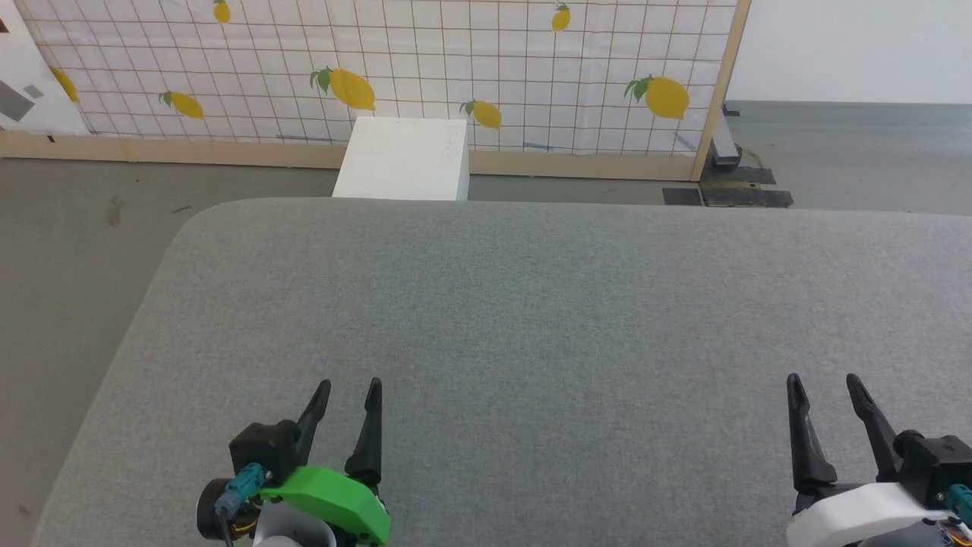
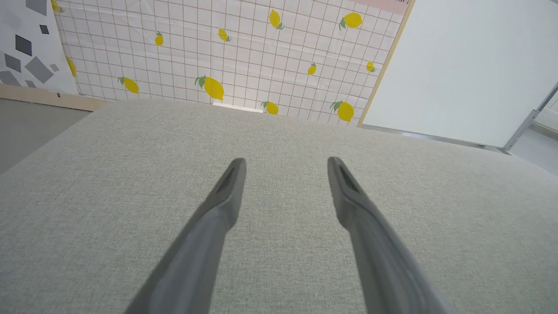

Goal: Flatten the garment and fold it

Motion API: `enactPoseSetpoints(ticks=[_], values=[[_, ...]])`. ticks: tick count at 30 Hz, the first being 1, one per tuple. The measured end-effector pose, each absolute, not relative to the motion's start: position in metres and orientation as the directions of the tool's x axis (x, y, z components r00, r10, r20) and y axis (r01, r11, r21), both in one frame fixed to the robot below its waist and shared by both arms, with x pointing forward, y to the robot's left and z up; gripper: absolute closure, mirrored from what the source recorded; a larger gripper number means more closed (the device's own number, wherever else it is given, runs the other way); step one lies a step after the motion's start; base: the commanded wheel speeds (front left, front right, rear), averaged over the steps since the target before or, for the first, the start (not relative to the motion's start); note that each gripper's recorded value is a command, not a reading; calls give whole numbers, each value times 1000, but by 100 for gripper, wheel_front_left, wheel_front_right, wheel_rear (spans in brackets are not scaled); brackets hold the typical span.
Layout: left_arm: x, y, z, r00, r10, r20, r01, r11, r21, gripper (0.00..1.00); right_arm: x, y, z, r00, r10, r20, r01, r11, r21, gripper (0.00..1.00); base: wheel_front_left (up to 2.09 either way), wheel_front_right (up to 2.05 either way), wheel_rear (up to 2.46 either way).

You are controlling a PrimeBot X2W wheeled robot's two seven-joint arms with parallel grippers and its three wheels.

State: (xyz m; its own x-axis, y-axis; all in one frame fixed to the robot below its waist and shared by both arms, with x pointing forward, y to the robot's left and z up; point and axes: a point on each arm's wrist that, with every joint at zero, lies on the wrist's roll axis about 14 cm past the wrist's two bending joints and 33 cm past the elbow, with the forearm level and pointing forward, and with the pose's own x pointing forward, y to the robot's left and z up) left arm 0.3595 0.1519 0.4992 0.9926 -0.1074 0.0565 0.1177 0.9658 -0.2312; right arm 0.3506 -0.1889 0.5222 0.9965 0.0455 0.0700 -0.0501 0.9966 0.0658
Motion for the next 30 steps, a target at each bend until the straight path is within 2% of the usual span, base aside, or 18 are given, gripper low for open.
enactPoseSetpoints(ticks=[6, 7, 30], values=[[360, 152, 498, 993, -105, 52, 114, 966, -231, 0, 350, -189, 520, 997, 46, 65, -50, 996, 70, 0, 0, 0, 0], [360, 152, 498, 993, -106, 51, 115, 966, -231, 100, 350, -189, 520, 997, 45, 66, -50, 996, 70, 100, 0, 0, 0], [363, 150, 501, 992, -112, 51, 120, 969, -215, 100, 350, -188, 517, 998, 47, 53, -50, 997, 66, 100, 0, 0, 0]])
